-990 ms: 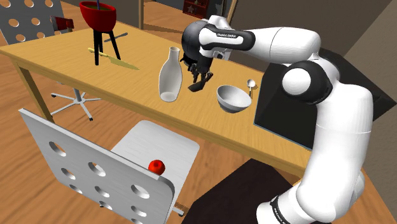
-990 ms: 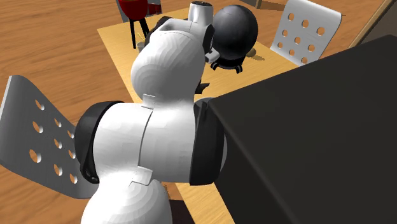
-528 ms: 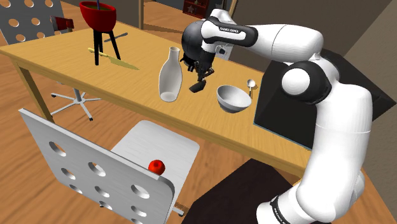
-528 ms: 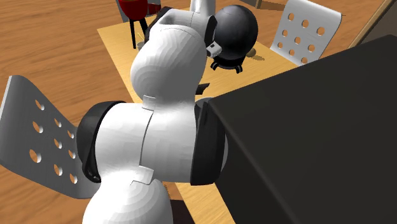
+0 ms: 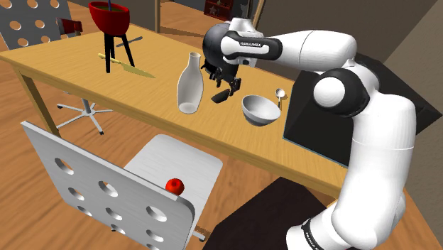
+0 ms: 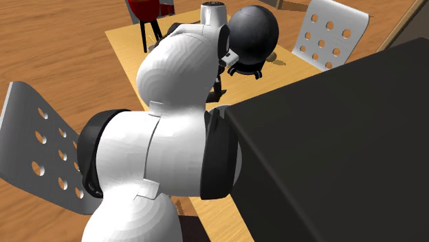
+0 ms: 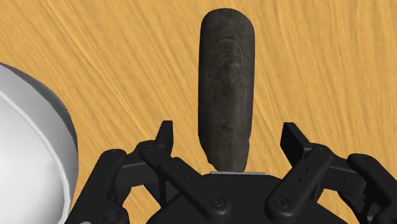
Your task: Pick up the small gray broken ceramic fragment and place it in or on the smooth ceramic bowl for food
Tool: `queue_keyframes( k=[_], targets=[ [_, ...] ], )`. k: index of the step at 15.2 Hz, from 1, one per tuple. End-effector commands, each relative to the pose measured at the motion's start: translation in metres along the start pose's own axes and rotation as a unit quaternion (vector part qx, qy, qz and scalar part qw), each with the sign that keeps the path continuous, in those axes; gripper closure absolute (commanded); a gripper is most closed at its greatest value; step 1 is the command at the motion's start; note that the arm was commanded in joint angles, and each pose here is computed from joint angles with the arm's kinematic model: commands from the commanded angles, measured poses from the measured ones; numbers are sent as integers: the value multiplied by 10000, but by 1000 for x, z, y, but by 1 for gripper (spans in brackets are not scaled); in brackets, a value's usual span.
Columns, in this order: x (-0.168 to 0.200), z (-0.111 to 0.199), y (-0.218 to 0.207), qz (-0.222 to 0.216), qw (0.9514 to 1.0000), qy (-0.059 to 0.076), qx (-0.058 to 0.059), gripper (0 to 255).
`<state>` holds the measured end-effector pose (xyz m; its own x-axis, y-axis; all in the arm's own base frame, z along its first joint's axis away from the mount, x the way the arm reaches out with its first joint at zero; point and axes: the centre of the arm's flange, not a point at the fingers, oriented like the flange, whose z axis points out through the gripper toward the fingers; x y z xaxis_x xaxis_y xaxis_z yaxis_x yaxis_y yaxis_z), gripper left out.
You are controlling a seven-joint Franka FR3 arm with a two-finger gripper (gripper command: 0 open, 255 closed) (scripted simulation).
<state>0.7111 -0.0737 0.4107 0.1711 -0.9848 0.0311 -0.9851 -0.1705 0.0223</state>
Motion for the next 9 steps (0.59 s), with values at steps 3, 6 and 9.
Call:
queue_keyframes(
  k=[3, 6, 9],
  targets=[
    [0, 21, 0, 3, 10000, 18, 5, 0],
    [0, 24, 0, 3, 10000, 18, 5, 0],
    [0, 24, -1, 3, 10000, 18, 5, 0]
  ],
)
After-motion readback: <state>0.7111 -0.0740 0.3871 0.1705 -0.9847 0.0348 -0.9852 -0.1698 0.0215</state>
